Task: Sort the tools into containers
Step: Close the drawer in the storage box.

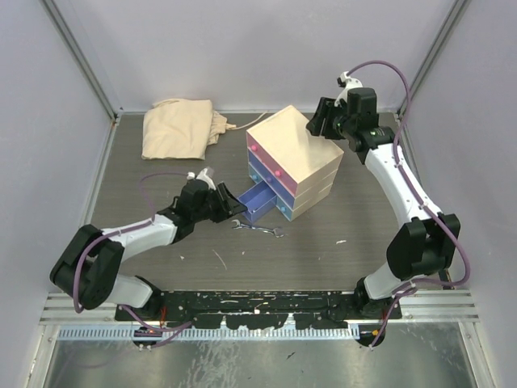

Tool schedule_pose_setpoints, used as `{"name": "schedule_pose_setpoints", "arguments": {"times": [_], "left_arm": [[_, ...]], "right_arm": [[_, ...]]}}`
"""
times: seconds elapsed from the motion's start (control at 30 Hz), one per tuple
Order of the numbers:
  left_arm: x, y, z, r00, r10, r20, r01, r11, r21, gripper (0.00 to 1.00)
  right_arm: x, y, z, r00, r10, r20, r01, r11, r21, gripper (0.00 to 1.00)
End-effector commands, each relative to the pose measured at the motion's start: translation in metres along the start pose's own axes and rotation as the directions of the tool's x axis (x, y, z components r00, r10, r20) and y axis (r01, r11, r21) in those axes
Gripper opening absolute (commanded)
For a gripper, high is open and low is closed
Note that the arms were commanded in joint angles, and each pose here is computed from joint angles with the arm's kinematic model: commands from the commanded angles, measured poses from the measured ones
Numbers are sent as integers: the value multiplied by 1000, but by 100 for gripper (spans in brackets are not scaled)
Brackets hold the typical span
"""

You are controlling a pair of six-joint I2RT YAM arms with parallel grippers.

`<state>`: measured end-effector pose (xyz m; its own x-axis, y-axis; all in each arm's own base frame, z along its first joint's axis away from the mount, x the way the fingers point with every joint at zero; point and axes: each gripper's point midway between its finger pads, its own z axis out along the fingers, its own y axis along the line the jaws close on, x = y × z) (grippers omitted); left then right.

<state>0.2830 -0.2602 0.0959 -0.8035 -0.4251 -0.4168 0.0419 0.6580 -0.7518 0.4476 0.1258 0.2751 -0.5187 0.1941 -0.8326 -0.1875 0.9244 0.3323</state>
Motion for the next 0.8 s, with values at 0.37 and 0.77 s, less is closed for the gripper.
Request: {"name": "schedule_pose_setpoints", "arguments": {"times": [0.37, 0.77], "left_arm": [[-1, 26, -13, 997, 9, 81, -2, 997, -77, 32], [1, 22, 18, 1000, -16, 21, 17, 998, -65, 29]], "right_arm": [[-13, 15, 18, 999, -45, -5, 44, 995, -85, 53], [4, 14, 24, 997, -49, -67, 42, 994, -102, 52]]}}
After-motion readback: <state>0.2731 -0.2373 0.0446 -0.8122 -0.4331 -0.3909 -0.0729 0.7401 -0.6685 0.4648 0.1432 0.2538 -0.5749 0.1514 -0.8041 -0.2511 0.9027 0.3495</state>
